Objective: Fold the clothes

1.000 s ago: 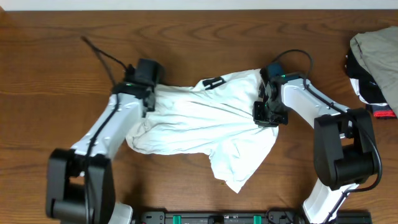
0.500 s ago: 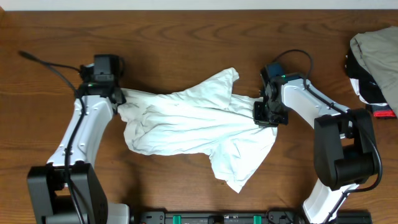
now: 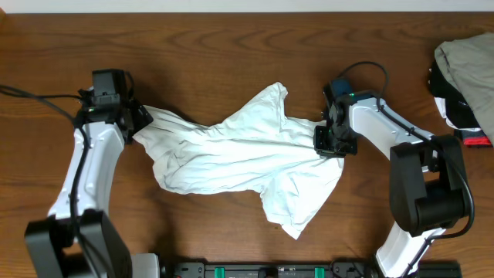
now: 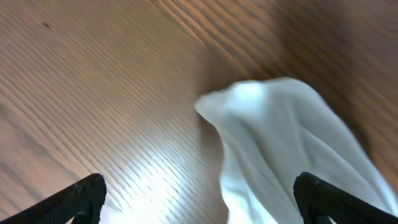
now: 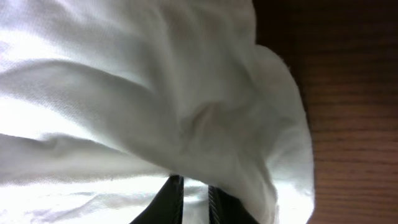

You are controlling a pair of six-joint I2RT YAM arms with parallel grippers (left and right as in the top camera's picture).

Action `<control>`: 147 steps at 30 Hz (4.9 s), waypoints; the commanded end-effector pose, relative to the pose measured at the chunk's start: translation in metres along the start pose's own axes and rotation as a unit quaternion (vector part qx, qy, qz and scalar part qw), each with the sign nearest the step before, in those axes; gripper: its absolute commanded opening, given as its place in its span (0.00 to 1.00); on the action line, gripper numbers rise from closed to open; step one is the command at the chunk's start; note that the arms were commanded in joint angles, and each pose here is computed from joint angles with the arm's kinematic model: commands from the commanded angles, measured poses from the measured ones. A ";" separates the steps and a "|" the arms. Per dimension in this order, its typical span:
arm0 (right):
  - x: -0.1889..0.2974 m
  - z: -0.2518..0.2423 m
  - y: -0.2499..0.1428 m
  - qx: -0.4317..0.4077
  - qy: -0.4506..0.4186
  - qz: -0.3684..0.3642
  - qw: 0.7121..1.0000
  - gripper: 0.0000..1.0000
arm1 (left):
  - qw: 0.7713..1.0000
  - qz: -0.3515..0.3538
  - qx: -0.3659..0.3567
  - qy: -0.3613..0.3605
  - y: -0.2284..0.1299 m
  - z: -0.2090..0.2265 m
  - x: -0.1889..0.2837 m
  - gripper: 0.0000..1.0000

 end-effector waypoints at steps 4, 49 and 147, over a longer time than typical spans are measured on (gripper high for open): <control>0.007 0.010 0.012 0.024 0.028 -0.010 0.999 0.09 | 0.993 0.016 0.005 -0.115 -0.006 -0.008 0.062 0.98; 0.039 0.110 0.055 0.134 0.163 -0.097 0.973 0.60 | 0.980 0.161 -0.077 -0.088 -0.100 -0.004 0.074 0.98; 0.036 -0.006 0.073 0.071 0.024 -0.041 0.996 0.04 | 0.962 0.185 -0.150 -0.130 -0.109 -0.009 0.078 0.98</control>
Point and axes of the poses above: each gripper's point midway between its finger pads, its own x axis back along the fingers, its own z axis along the line the jaws close on, y = z × x, the point moved 5 cm from there along x, back along the fingers, and after that the axes turned 7 degrees about x, right-handed, at the moved point
